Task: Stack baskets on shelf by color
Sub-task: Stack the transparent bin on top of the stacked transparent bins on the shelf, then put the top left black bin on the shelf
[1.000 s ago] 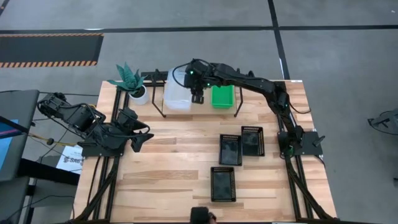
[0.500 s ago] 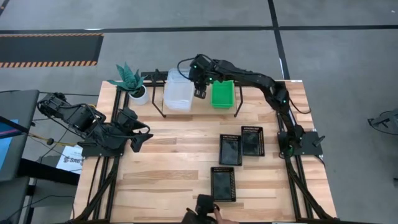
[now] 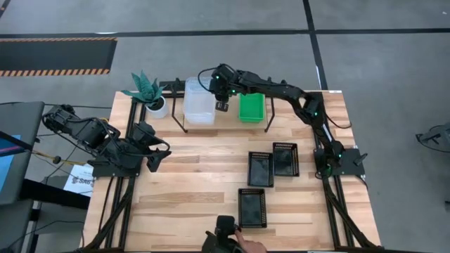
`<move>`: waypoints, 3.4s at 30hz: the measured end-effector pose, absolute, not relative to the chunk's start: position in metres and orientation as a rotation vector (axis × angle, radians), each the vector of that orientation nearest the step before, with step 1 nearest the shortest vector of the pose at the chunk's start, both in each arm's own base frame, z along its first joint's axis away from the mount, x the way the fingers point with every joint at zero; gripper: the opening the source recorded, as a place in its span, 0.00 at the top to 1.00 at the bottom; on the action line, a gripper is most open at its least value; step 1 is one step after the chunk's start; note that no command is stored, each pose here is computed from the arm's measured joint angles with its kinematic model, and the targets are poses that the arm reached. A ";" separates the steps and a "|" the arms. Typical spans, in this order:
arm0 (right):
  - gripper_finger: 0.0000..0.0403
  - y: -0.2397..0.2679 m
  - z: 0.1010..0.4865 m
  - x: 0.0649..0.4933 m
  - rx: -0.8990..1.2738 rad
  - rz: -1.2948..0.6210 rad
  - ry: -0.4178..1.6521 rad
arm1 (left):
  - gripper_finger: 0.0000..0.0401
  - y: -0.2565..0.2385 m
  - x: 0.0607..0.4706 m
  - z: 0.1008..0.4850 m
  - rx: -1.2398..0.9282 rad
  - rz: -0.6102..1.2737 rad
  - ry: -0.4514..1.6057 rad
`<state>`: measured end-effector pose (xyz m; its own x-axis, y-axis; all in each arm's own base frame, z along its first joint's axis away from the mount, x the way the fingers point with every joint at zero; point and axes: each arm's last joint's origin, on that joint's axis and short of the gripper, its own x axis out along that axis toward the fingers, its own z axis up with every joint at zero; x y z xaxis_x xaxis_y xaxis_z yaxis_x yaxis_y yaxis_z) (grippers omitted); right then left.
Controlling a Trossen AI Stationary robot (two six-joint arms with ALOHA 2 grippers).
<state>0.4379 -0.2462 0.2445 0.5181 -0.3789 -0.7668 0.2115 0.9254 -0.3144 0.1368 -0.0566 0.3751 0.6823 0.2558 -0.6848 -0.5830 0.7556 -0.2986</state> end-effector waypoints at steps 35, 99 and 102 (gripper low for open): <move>0.60 0.060 0.314 0.300 0.238 -0.004 1.288 | 0.29 -0.056 0.136 0.374 -0.578 0.518 0.666; 0.99 0.026 0.361 0.306 -0.099 -0.064 0.836 | 0.29 -0.060 0.141 0.371 -0.610 0.521 0.696; 0.99 -0.008 0.360 0.322 -0.140 -0.173 0.811 | 0.29 -0.060 0.141 0.371 -0.603 0.518 0.698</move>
<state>0.3222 -0.0082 0.3604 0.6756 -0.2067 -0.7077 0.0999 0.9767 -0.1899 0.1406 -0.0600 0.3712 0.6561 0.2355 -0.7170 -0.6185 0.7122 -0.3320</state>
